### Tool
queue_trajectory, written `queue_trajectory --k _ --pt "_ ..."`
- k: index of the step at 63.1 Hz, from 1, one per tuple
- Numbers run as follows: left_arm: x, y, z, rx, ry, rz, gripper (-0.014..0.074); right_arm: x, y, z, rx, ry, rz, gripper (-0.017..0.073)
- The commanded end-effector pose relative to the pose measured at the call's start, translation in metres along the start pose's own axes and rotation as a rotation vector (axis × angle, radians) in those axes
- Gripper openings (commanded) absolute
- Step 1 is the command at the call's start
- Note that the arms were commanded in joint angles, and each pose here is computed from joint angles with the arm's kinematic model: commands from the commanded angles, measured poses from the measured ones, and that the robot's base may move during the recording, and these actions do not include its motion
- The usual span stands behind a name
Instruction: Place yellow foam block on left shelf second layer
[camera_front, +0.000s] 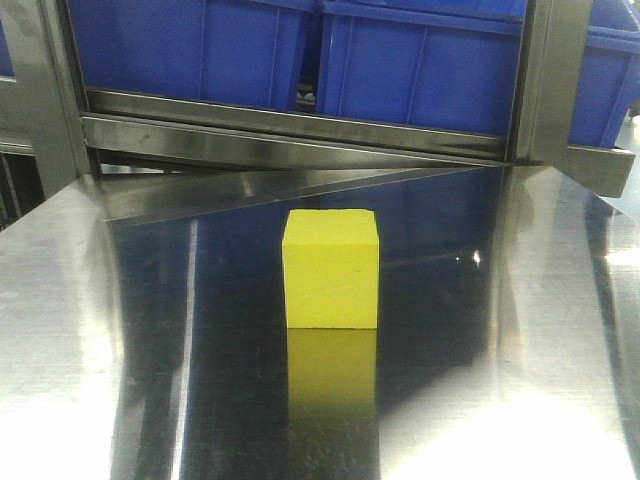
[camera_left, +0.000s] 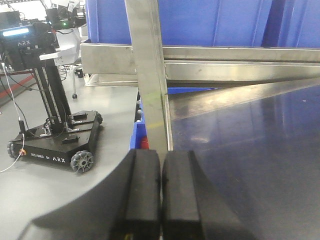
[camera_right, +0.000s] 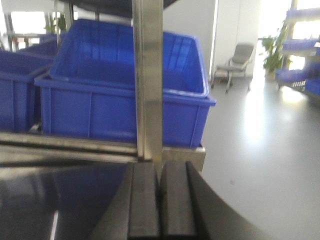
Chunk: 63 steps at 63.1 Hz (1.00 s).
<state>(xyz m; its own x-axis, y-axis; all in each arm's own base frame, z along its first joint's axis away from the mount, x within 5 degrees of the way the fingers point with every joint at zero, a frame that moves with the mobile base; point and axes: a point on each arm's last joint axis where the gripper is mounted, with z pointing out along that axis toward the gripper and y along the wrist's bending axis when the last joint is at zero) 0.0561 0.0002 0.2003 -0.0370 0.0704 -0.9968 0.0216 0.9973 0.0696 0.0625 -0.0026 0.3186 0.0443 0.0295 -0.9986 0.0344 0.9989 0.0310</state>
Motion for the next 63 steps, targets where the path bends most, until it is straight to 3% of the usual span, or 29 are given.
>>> queue_trajectory --k 1,5,9,21,25,38,42,57,63 --pt "0.000 -0.002 0.000 0.021 -0.071 -0.006 0.0136 -0.029 0.004 0.016 -0.037 -0.008 -0.001 0.0057" --pt "0.000 -0.002 0.000 0.021 -0.071 -0.006 0.0136 -0.037 0.010 0.029 -0.088 0.044 -0.002 0.0066" --pt "0.000 -0.002 0.000 0.021 -0.071 -0.006 0.0136 -0.041 0.017 0.043 -0.142 0.105 -0.006 0.0131" --pt "0.000 -0.002 0.000 0.021 -0.071 -0.006 0.0136 -0.043 0.046 0.085 -0.272 0.368 -0.055 0.0555" --pt "0.000 -0.002 0.000 0.021 -0.071 -0.006 0.0136 -0.043 0.057 0.098 -0.305 0.468 -0.079 0.0634" --pt "0.000 -0.002 0.000 0.021 -0.071 -0.006 0.0136 -0.047 0.105 0.137 -0.411 0.724 -0.171 0.0624" --pt "0.000 -0.002 0.000 0.021 -0.071 -0.006 0.0136 -0.047 0.125 0.149 -0.424 0.791 -0.142 0.0624" --pt "0.000 -0.002 0.000 0.021 -0.071 -0.006 0.0136 -0.048 0.205 0.174 -0.435 0.916 0.078 0.0624" --pt "0.000 -0.002 0.000 0.021 -0.071 -0.006 0.0136 -0.042 0.228 0.178 -0.450 0.934 0.104 0.0624"
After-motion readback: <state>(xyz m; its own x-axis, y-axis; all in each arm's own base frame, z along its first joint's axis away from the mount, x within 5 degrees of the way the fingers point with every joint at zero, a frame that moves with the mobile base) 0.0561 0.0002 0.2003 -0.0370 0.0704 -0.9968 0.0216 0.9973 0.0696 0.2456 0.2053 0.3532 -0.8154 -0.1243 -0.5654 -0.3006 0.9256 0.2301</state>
